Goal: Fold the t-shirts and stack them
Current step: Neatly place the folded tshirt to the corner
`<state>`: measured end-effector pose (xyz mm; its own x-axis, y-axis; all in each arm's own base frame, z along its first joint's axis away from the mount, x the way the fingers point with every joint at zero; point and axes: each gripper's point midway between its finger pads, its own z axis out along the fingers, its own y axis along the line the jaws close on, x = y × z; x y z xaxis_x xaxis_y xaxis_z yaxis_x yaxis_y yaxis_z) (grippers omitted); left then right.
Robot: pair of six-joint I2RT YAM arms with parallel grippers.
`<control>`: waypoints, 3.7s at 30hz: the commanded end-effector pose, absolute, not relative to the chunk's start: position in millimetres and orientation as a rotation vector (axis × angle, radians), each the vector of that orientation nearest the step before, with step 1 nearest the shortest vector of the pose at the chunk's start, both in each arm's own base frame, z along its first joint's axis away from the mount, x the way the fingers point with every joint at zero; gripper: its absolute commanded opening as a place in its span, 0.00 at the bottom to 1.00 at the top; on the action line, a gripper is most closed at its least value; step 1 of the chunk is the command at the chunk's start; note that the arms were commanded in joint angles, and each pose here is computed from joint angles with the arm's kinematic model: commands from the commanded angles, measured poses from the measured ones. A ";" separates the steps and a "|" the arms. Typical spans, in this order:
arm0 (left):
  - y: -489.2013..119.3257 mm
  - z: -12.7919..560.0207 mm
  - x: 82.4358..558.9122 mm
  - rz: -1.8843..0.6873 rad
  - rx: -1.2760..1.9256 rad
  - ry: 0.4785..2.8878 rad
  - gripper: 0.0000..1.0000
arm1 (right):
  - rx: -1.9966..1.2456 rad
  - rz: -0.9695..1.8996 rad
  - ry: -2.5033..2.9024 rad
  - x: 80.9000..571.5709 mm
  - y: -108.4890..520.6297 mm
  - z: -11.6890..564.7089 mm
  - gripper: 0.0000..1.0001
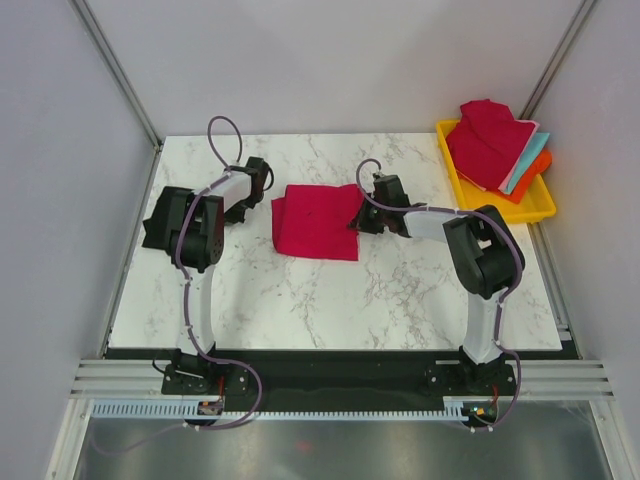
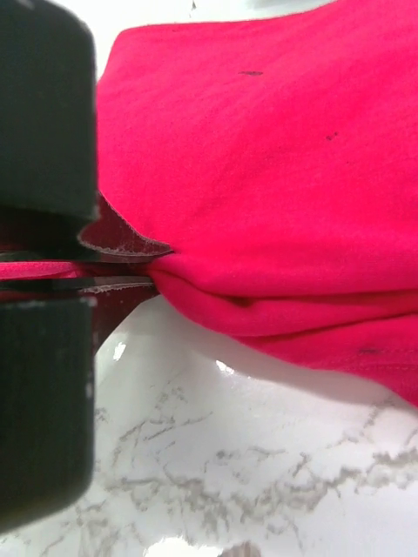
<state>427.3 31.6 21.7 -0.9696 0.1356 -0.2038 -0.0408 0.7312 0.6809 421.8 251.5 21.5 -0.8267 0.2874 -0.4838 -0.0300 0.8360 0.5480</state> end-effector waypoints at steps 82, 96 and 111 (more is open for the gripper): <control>-343.1 16.3 481.1 -0.625 0.100 2.619 0.94 | 0.651 0.280 2.334 442.6 59.0 17.0 0.67; -360.6 4.6 465.6 -0.725 0.108 2.676 0.67 | 0.655 0.274 2.377 438.1 61.8 10.0 0.60; -365.6 1.2 458.4 -0.722 0.121 2.720 0.41 | 0.596 0.185 2.439 438.2 75.8 -0.3 0.39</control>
